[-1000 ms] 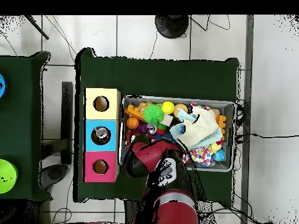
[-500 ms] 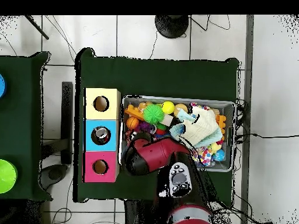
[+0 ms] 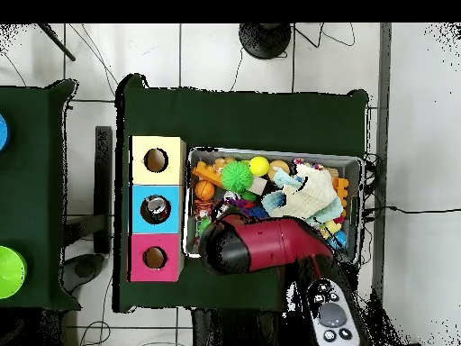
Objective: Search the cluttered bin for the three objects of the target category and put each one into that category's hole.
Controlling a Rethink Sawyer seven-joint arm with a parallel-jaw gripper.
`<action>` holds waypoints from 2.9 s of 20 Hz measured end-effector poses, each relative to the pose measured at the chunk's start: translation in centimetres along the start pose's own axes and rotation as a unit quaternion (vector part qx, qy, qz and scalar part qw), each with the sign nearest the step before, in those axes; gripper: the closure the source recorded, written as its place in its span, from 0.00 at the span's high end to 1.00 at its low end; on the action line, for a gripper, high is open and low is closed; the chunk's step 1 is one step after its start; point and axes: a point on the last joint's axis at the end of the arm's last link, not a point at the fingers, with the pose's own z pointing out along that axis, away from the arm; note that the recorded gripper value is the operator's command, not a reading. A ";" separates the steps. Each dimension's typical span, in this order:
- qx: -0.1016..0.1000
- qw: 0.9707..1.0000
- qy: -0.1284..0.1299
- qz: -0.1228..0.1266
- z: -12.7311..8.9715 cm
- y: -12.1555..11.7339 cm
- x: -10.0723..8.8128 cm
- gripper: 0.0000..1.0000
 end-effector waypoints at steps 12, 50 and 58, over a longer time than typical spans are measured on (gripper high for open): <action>-0.053 0.998 0.015 0.010 -1.6 1.1 -0.2 0.00; 0.019 0.992 0.057 -0.112 -7.9 9.6 3.6 0.00; 0.027 0.992 0.053 -0.112 -8.2 10.0 3.0 0.00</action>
